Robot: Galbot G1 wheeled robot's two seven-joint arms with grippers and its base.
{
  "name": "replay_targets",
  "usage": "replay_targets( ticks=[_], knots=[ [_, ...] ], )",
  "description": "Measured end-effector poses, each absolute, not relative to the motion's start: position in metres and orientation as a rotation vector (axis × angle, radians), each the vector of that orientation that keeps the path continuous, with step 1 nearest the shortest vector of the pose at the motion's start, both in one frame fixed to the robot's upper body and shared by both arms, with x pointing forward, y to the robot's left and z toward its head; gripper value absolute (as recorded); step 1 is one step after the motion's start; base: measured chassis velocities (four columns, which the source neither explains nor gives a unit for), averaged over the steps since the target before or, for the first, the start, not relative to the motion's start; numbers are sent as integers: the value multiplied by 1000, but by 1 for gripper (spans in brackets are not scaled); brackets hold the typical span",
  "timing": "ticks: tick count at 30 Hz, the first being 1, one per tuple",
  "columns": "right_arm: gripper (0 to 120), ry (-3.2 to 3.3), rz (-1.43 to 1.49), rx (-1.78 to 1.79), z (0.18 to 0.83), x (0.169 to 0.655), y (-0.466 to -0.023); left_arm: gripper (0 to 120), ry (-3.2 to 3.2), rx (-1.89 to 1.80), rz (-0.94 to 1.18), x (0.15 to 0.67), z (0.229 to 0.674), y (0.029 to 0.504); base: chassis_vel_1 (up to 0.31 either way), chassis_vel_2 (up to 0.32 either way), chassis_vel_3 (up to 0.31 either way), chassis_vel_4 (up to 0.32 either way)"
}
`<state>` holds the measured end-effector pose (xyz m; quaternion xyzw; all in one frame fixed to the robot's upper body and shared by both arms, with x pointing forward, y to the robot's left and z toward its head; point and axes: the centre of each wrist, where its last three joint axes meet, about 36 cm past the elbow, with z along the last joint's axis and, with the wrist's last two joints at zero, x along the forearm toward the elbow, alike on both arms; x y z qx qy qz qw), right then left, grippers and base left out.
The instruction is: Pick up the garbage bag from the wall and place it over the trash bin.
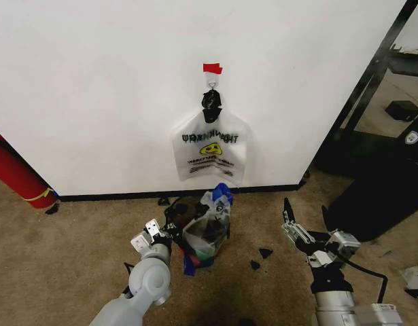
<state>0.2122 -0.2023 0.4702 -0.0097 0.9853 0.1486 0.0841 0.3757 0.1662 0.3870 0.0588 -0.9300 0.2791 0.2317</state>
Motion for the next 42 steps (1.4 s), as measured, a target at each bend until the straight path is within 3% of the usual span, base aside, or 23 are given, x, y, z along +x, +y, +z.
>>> replay_targets(
  ticks=[13, 20, 30, 42],
  knots=[
    [100, 2981, 434, 1, 472, 214, -202, 76, -2670, 62, 715, 368, 424, 184, 0, 0, 0, 0],
    [100, 3112, 412, 92, 467, 233, -205, 98, -2862, -78, 548, 350, 444, 217, 0, 0, 0, 0],
    [100, 3320, 520, 44, 449, 283, -204, 100, -3080, -285, 309, 329, 466, 227, 0, 0, 0, 0],
    [100, 3528, 534, -242, 448, 343, -158, 100, -3091, -366, 286, 324, 477, 218, 0, 0, 0, 0]
  ],
)
